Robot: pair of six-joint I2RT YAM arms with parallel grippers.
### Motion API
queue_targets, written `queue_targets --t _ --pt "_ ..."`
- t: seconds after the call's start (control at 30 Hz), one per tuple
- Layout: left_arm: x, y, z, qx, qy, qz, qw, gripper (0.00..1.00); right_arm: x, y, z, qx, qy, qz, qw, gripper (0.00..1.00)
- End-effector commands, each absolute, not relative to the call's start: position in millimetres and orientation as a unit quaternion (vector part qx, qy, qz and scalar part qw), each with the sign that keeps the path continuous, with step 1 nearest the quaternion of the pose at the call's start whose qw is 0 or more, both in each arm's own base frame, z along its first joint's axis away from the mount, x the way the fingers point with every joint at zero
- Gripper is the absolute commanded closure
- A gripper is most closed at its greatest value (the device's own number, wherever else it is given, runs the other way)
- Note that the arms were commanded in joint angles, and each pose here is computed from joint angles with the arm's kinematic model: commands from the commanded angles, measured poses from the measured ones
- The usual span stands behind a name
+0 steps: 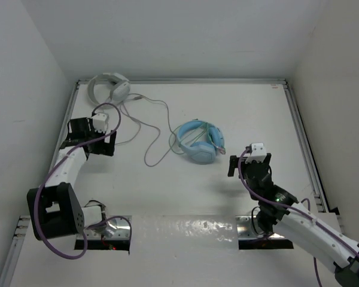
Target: Wrap the headphones
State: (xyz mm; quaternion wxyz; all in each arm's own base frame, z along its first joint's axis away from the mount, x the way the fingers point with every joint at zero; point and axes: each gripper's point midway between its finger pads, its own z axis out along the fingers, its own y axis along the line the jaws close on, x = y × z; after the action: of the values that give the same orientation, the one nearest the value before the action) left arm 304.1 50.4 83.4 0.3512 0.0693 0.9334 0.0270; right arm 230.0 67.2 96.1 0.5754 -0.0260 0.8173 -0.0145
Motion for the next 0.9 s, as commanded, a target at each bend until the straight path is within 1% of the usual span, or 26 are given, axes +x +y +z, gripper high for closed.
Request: queue_targets --t 0.0,0.03,0.1,0.13,0.17,0.2,0.23,0.27,0.3,0.33,0.37,0.4,0.43,0.47,0.5,0.53,0.57,0.6,0.63,0.73,0.77,0.87 --pt "316 13 122 0.161 0.903 -0.065 0.393 0.00 244 81 141 -0.015 0.782 0.021 0.622 0.01" --pt "301 -14 126 0.207 0.892 -0.137 0.378 0.00 246 82 149 -0.016 0.778 0.023 0.627 0.01" --pt "303 -27 149 0.293 0.860 -0.163 0.385 0.00 249 84 156 -0.016 0.772 0.024 0.635 0.01" --pt "313 -22 160 0.287 0.861 -0.150 0.392 0.00 250 85 159 -0.016 0.770 0.024 0.638 0.01" --pt "341 -11 183 0.262 0.866 -0.127 0.407 0.10 253 87 166 -0.010 0.761 0.030 0.648 0.01" --pt "362 12 191 0.233 0.879 -0.073 0.410 0.22 257 90 174 -0.007 0.752 0.037 0.658 0.01" --pt "382 26 202 0.206 0.883 -0.046 0.420 0.34 259 95 181 -0.011 0.747 0.045 0.664 0.01" --pt "417 41 216 0.154 0.888 -0.029 0.432 0.60 261 105 189 -0.024 0.738 0.066 0.671 0.09" --pt "440 59 222 0.118 0.887 0.009 0.446 0.71 263 109 191 -0.036 0.737 0.065 0.672 0.17" --pt "457 62 229 0.104 0.883 0.008 0.457 0.76 266 112 197 -0.036 0.732 0.070 0.676 0.24" --pt "485 67 231 0.078 0.880 0.001 0.468 0.76 269 116 205 -0.032 0.724 0.079 0.685 0.26" --pt "506 74 237 0.058 0.869 0.011 0.490 0.73 272 119 206 -0.042 0.725 0.073 0.684 0.22" --pt "530 82 230 0.038 0.868 0.011 0.495 0.66 275 121 207 -0.047 0.724 0.070 0.685 0.17" --pt "543 85 230 0.009 0.865 0.006 0.501 0.47 277 124 209 -0.050 0.723 0.070 0.686 0.13" --pt "569 97 223 -0.013 0.863 0.020 0.504 0.40 281 129 208 -0.066 0.727 0.065 0.681 0.11" --pt "581 101 216 -0.029 0.864 0.022 0.502 0.33 282 133 207 -0.075 0.727 0.067 0.679 0.10" --pt "588 106 208 -0.050 0.870 0.021 0.490 0.21 283 137 205 -0.086 0.730 0.068 0.675 0.10" --pt "598 114 196 -0.069 0.874 0.034 0.480 0.19 284 141 202 -0.097 0.732 0.068 0.671 0.10" --pt "620 121 184 -0.087 0.872 0.037 0.481 0.15 286 148 197 -0.113 0.737 0.072 0.662 0.10" --pt "641 155 157 -0.136 0.864 0.101 0.475 0.13 288 160 192 -0.132 0.742 0.084 0.652 0.10" --pt "650 164 159 -0.144 0.850 0.117 0.493 0.13 288 164 192 -0.137 0.741 0.092 0.651 0.10" --pt "654 187 144 -0.168 0.832 0.176 0.498 0.12 286 174 187 -0.154 0.736 0.113 0.649 0.10"
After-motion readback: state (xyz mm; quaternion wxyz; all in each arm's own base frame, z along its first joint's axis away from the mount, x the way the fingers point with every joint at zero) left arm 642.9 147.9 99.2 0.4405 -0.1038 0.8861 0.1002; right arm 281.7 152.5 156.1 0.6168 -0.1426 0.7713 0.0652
